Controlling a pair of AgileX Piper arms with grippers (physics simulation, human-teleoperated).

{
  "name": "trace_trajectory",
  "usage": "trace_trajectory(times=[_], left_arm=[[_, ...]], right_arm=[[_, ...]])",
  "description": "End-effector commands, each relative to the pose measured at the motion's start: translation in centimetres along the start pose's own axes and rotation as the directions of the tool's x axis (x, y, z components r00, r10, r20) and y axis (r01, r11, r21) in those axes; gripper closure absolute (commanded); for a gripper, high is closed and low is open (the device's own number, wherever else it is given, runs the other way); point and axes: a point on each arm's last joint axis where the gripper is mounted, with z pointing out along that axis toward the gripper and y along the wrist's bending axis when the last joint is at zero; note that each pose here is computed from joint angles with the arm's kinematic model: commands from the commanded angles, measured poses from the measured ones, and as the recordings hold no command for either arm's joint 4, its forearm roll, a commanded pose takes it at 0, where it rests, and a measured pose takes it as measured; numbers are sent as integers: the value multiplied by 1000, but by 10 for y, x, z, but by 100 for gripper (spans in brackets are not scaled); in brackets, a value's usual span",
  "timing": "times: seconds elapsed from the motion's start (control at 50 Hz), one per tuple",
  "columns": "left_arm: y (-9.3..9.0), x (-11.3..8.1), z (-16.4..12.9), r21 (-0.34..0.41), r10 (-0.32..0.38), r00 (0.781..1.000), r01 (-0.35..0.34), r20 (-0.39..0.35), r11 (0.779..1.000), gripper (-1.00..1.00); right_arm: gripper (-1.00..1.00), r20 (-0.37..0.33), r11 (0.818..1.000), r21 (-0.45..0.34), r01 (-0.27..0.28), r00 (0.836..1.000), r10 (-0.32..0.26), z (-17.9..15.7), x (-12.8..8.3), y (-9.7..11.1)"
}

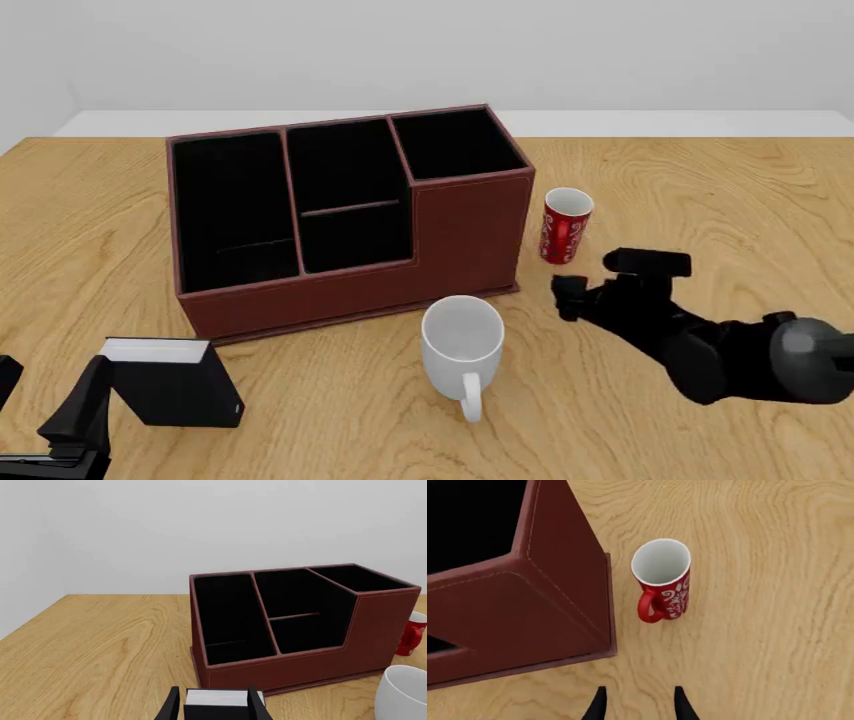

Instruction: Pick up the red mug and place it to the right of the caddy.

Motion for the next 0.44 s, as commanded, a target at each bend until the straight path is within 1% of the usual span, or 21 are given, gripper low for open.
trace_trajectory(times=[0.02,0.1,0.14,0.18,0.24,0.28,0.36,0.38,0.42,0.44], left_arm=[[0,0,0,0,0,1000,0,0,1000,-100],[0,0,0,0,0,1000,0,0,1000,-100],[0,0,0,0,0,1000,0,0,1000,-100],[0,0,0,0,0,1000,0,0,1000,-100],[0,0,0,0,0,1000,0,0,1000,-100],[0,0,0,0,0,1000,0,0,1000,-100],[0,0,0,0,0,1000,0,0,1000,-100],[0,0,0,0,0,1000,0,0,1000,-100],[0,0,0,0,0,1000,0,0,1000,-100],[0,0,0,0,0,1000,0,0,1000,-100]], right_arm=[[-100,33,999,-31,-18,999,19,-70,29,-2],[-100,45,999,-40,-13,999,14,-97,42,-5],[-100,48,999,-37,-21,999,22,-105,48,-8],[-100,53,999,-46,-24,998,27,-123,58,-10],[-100,70,999,-46,-26,997,29,-148,69,-14],[-100,83,999,-42,-20,996,24,-160,73,-16],[-100,87,998,-48,-29,996,33,-186,84,-19],[-100,94,999,-47,-26,995,31,-197,90,-21],[-100,111,999,-41,3,994,1,-207,98,-24],[-100,109,999,-50,-8,994,14,-211,102,-25]])
